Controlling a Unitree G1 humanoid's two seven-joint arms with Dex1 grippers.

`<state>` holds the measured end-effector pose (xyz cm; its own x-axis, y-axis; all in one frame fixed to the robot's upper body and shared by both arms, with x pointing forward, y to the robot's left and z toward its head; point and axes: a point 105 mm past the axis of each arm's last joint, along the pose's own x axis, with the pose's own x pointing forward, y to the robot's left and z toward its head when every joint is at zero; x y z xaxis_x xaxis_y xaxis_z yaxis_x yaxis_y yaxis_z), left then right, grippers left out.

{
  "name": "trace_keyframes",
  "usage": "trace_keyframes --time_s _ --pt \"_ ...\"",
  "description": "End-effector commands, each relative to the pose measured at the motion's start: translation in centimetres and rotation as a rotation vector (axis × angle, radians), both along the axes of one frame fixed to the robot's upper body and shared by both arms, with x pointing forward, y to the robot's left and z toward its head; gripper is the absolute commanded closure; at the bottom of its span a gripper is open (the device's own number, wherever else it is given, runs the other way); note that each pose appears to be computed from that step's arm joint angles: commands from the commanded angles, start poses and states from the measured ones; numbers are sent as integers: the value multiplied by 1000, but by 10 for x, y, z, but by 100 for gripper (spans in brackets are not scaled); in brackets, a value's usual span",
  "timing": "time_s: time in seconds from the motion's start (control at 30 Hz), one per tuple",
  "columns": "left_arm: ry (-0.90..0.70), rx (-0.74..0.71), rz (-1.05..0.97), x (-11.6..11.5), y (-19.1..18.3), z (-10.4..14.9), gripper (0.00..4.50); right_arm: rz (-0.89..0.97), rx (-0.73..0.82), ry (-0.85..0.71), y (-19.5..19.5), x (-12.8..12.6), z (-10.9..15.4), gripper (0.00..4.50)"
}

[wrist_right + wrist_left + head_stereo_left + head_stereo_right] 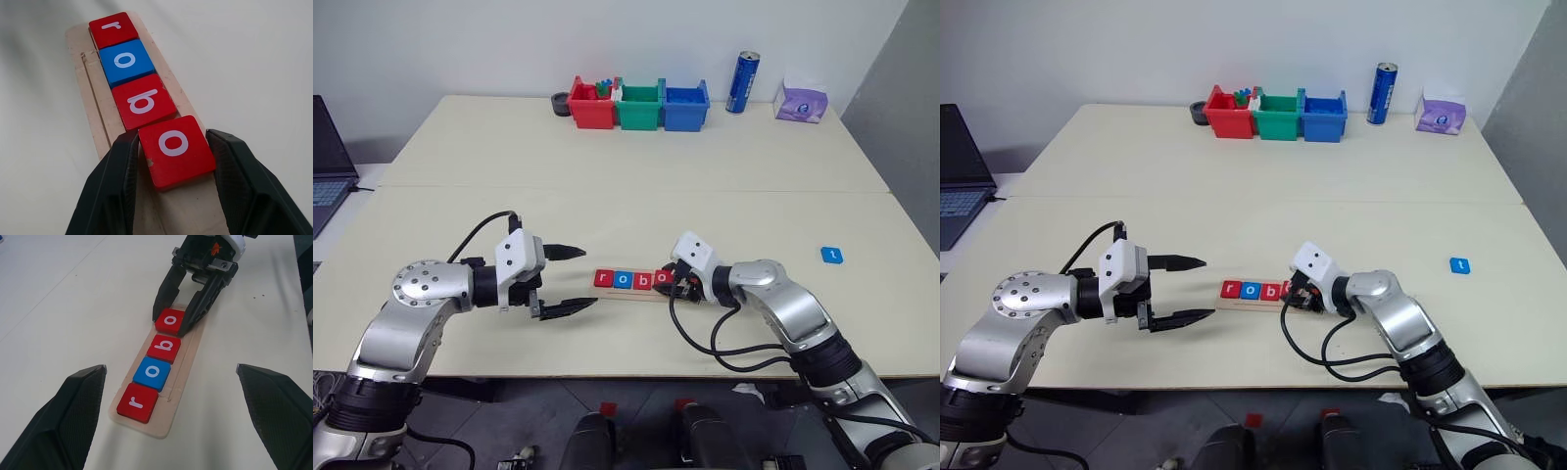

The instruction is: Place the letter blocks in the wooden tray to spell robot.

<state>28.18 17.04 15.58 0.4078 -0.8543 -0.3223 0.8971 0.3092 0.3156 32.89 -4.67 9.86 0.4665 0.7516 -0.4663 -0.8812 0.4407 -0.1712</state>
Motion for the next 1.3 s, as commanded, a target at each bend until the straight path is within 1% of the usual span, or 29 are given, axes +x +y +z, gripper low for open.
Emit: trace_keyframes --time_s 0.03,0.33,0.4,0.47,0.5,0.53,0.57,0.6,0.73,0.87,0.97,1.07,1.13,1.17,1.2,1.27,1.3 --pt "-55 2 9 1 4 12 0 25 24 -51 3 1 15 265" --pt "-59 1 12 2 4 12 0 37 29 -40 5 -2 14 265" --pt "-60 2 13 2 4 13 0 39 32 -39 5 -2 15 192" --pt "-61 2 13 2 4 13 0 39 35 -37 5 -2 15 138" --pt "-62 3 13 2 4 13 0 40 36 -36 5 -3 15 92" --pt "-62 3 13 3 4 14 0 40 37 -35 6 -3 15 68" --pt "-62 3 13 3 4 14 0 41 39 -33 6 -3 16 30" --pt "-62 3 13 3 4 14 0 41 41 -32 6 -3 16 3" --pt "-63 3 11 3 3 14 0 30 65 -24 5 -3 22 3" --pt "-65 1 8 3 2 15 0 -2 104 -22 -2 0 39 3" --pt "-69 -9 -3 3 -3 17 0 -65 131 -42 -19 4 57 3" --pt "-87 -35 -34 2 -15 20 0 -194 163 -94 -45 14 76 3" --pt "-107 -72 -65 1 -32 24 0 -341 169 -156 -75 23 85 3" --pt "-124 -102 -76 3 -46 27 0 -469 134 -213 -104 31 86 3" --pt "-135 -121 -83 5 -56 30 0 -554 104 -252 -124 35 86 3" --pt "-141 -146 -91 9 -81 26 0 -757 53 -291 -172 38 76 3" --pt "-134 -157 -100 8 -91 23 0 -810 25 -300 -187 37 70 3"
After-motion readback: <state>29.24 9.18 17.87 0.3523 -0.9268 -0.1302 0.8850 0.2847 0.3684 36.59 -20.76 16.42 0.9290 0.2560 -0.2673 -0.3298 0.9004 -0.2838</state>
